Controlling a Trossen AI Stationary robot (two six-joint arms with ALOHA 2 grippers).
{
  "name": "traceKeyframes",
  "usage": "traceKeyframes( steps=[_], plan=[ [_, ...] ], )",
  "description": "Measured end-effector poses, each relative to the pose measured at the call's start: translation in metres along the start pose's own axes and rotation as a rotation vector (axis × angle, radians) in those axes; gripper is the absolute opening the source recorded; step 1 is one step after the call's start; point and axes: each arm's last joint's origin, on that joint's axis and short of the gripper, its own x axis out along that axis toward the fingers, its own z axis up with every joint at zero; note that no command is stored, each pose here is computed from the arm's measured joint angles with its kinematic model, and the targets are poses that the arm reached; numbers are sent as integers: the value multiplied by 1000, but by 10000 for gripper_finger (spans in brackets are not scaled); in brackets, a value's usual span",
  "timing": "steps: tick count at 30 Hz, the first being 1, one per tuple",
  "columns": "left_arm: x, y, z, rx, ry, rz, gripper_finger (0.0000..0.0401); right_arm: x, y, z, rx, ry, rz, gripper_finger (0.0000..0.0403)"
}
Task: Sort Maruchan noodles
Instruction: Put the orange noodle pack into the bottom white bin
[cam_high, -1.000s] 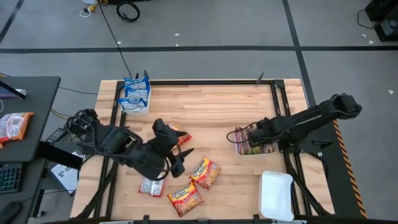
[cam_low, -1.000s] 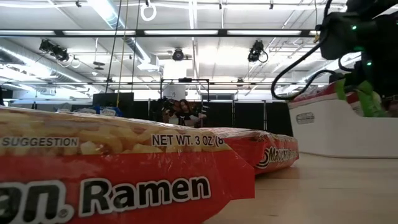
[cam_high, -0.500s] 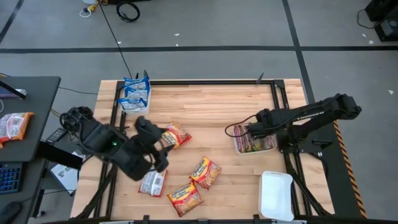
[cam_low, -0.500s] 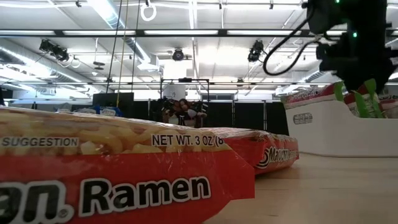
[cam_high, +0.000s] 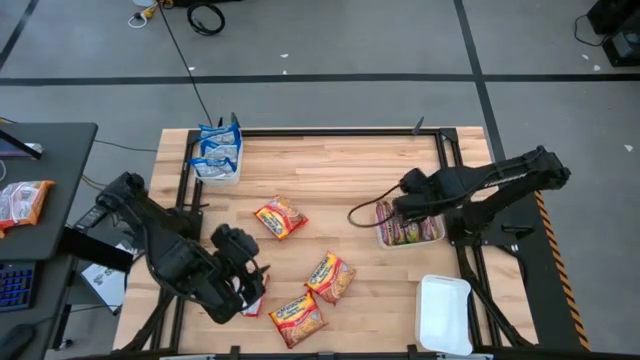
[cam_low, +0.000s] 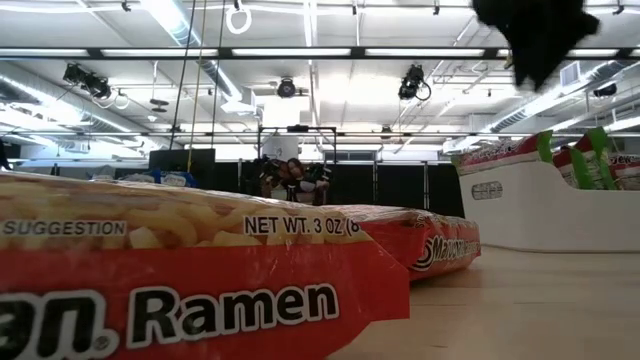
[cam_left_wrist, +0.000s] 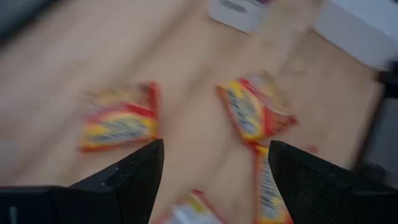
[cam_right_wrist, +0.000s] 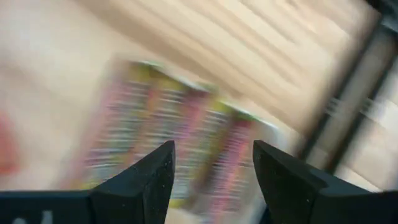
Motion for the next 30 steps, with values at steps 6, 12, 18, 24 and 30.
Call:
traceKeyframes(
  steps=[6, 12, 18, 24, 30],
  plan=[
    [34, 4, -31, -65, 28, -159, 290, -39, 84, 3, -121, -116, 382, 212],
    [51, 18, -39, -122, 34, -200, 290, -11, 191, -12, -261, -67, 520, 211],
    [12, 30, -33, -76, -35, -317, 290, 34, 250, -39, -353, -11, 429, 211],
    [-39, 66, -21, -18, -196, -434, 290, 68, 273, -56, -382, -18, 348, 211],
    [-68, 102, -5, 37, -315, -503, 290, 92, 276, -62, -409, 4, 258, 211]
  ],
)
